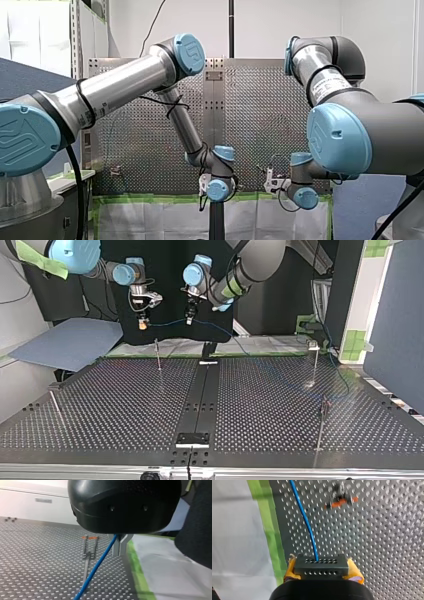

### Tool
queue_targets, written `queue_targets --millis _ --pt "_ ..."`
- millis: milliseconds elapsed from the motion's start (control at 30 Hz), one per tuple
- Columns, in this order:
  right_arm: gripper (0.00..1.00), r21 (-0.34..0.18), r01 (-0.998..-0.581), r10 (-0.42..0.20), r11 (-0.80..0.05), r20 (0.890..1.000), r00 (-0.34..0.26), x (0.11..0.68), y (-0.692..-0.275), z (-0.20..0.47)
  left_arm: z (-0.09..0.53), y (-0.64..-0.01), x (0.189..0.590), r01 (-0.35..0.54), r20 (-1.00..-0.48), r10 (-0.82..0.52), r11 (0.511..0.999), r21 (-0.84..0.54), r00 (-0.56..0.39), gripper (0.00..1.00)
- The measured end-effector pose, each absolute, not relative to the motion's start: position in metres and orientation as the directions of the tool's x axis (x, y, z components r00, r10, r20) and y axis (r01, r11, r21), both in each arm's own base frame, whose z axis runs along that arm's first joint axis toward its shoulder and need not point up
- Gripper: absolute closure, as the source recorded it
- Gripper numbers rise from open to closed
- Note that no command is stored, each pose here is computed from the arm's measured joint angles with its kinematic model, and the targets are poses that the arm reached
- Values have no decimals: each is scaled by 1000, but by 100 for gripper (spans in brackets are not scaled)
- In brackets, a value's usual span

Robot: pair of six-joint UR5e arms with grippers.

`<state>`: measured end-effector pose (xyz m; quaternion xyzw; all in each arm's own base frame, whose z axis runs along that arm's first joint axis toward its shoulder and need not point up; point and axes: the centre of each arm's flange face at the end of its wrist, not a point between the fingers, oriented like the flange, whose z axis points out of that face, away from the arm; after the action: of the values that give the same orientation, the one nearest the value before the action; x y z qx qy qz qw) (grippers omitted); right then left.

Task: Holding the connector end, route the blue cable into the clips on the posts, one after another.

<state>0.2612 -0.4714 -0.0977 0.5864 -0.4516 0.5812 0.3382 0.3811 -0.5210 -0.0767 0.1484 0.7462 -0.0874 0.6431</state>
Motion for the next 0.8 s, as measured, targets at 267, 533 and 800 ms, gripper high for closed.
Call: queue_targets --millis 267,533,800 --pt "100 -130 -917 -127 -376 988 -87 248 -480 -96 -82 -536 383 307 -988 119 948 83 -101 100" --pt "100 -134 -904 -127 -406 988 -89 235 -489 -94 -80 -548 387 284 -988 140 952 116 -67 100" --pt "100 -137 -901 -124 -412 988 -93 208 -499 -85 -95 -565 387 277 -988 140 954 118 -59 100"
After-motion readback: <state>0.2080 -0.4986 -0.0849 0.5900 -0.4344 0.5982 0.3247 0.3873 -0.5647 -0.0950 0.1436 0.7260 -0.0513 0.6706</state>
